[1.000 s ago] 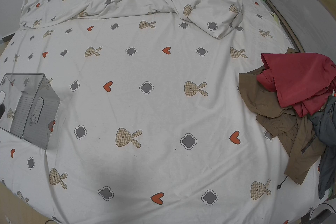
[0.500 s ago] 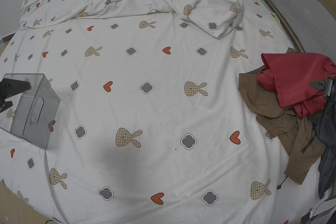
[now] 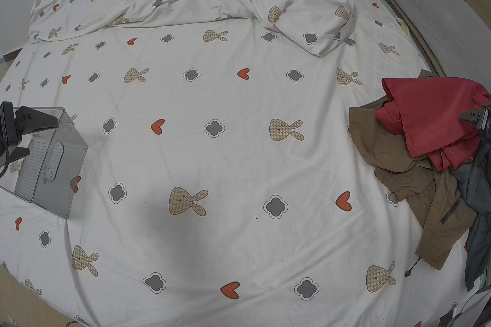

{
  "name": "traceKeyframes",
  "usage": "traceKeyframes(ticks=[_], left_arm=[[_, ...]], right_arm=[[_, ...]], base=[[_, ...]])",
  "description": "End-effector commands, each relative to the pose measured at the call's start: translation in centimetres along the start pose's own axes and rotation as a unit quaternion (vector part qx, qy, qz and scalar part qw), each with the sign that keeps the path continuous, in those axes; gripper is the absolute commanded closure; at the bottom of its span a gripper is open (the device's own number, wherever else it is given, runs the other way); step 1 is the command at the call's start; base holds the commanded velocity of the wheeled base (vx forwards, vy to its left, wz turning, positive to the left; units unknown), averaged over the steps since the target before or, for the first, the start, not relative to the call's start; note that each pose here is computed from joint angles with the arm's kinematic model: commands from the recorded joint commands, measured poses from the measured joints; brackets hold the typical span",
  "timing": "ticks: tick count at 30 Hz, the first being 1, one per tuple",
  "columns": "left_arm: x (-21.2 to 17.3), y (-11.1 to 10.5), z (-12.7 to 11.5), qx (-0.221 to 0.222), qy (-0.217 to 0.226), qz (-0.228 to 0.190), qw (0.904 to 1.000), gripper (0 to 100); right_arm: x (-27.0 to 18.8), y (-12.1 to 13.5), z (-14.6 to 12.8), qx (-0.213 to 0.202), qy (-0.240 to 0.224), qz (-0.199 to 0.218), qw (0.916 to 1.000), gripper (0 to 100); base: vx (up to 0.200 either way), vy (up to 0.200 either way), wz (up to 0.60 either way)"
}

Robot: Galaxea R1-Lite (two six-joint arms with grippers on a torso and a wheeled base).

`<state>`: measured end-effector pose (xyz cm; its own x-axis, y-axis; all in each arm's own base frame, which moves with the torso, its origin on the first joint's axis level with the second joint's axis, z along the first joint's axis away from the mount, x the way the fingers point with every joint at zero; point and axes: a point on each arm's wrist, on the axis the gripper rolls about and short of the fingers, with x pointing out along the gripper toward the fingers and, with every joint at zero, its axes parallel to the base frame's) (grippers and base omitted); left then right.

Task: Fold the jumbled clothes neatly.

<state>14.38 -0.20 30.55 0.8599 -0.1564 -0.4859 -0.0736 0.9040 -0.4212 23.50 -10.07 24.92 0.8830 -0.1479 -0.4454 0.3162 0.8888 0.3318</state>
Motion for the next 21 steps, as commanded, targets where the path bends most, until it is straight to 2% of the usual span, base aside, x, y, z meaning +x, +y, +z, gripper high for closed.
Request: traceKeyframes(ticks=[1,5,9,10,18,19,20,21], left_arm=[[-0.2,0.0,0.0,0.0,-0.003,-0.001,1.0,0],[-0.4,0.0,0.0,0.0,-0.005,-0.002,1.0,0],[-0.4,-0.1,0.0,0.0,-0.006,-0.001,1.0,0],[-0.4,-0.1,0.0,0.001,-0.007,-0.002,1.0,0],[-0.6,-0.1,-0.1,0.001,-0.009,-0.004,1.0,0],[-0.7,-0.1,0.0,0.001,-0.01,-0.004,0.9999,0],[-0.7,-0.1,0.0,0.001,-0.01,-0.004,0.9999,0],[-0.7,-0.1,-0.1,0.002,-0.01,-0.004,0.9999,0]], right_arm=[[2.4,-0.4,0.1,0.005,0.021,-0.002,0.9998,0],[4.3,-0.7,0.3,0.013,0.034,-0.004,0.9993,0],[4.9,-0.5,1.4,0.034,0.02,0.002,0.9992,0],[4.8,-0.3,1.8,0.033,0.015,0.005,0.9993,100],[2.4,2.2,2.1,0.031,-0.003,0.042,0.9986,100],[0.1,3.8,2.4,0.033,-0.021,0.075,0.9964,100],[0.1,3.8,2.4,0.033,-0.021,0.075,0.9964,100],[-2.0,5.7,2.5,0.036,-0.027,0.12,0.9917,100]], base=[[0.0,0.0,0.0],[0.0,0.0,0.0],[0.0,0.0,0.0],[0.0,0.0,0.0],[0.0,0.0,0.0],[0.0,0.0,0.0],[0.0,0.0,0.0],[0.0,0.0,0.0]])
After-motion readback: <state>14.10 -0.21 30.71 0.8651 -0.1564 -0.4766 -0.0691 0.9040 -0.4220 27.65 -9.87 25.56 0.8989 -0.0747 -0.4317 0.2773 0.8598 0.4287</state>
